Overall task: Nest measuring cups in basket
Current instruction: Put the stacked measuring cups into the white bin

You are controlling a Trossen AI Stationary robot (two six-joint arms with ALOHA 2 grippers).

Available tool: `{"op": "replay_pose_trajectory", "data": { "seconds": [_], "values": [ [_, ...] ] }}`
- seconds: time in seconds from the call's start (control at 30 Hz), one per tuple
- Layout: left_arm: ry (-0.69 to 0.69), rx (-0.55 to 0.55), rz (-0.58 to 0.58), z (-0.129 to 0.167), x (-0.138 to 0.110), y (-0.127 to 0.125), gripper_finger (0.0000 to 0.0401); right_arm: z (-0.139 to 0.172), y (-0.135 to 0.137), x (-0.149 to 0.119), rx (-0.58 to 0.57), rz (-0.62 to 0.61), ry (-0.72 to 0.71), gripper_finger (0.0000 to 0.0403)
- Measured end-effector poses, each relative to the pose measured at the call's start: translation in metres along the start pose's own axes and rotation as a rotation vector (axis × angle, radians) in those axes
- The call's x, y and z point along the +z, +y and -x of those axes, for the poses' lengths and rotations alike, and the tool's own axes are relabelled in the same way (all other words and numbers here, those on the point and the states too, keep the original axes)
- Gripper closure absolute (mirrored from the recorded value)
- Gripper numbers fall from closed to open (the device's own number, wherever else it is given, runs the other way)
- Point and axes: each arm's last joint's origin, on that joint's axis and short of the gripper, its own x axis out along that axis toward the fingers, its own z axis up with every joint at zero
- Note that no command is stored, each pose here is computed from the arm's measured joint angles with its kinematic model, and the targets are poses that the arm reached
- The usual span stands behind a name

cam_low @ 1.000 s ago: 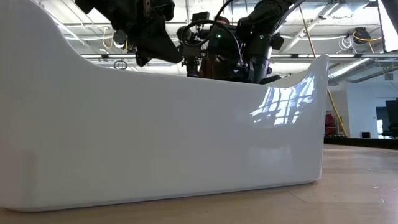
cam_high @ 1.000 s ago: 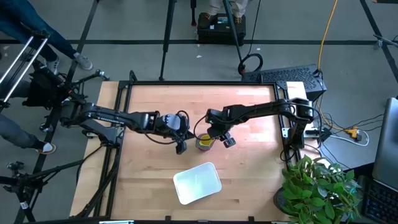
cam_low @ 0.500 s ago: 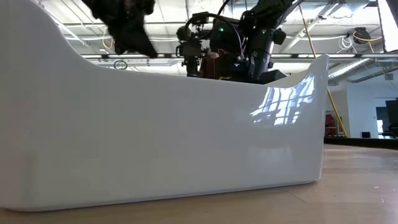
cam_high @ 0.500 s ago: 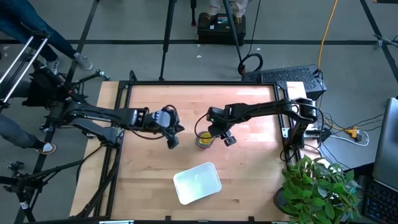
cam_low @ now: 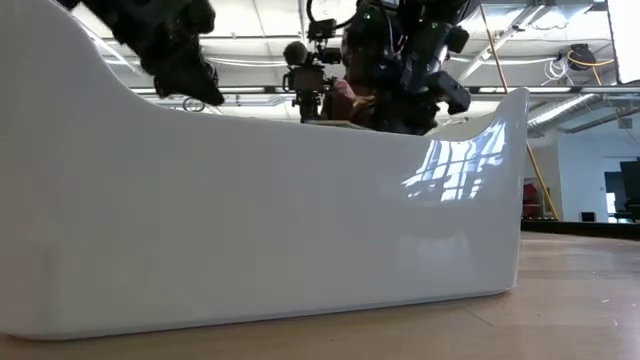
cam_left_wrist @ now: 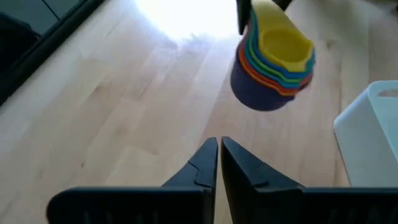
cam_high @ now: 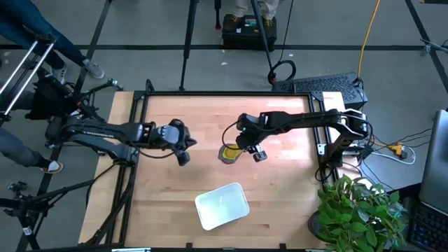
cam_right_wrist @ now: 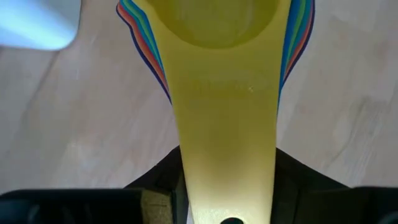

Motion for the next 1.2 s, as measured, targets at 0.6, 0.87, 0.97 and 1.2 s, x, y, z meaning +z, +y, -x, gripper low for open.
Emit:
{"op": "replay_pose_trajectory", "data": {
  "seconds": [0.6,0.87,0.97,1.2],
  "values": [
    [-0.209,-0.035,0.277,-0.002,-0.079,0.034,0.0377,0.035,0.080,0.051,0.066,0.007,-0.202,0.0275],
    [-0.216,-0.038,0.283,-0.002,-0.078,0.034,0.0377,0.036,0.108,0.081,0.103,-0.020,-0.274,0.0275],
    [-0.217,-0.042,0.291,-0.002,-0.078,0.033,0.0377,0.017,0.119,0.089,0.132,-0.014,-0.224,0.0275],
    [-0.212,-0.070,0.302,-0.002,-0.078,0.032,0.0377,-0.010,0.131,0.099,0.164,-0.038,-0.152,0.0275]
  ]
}}
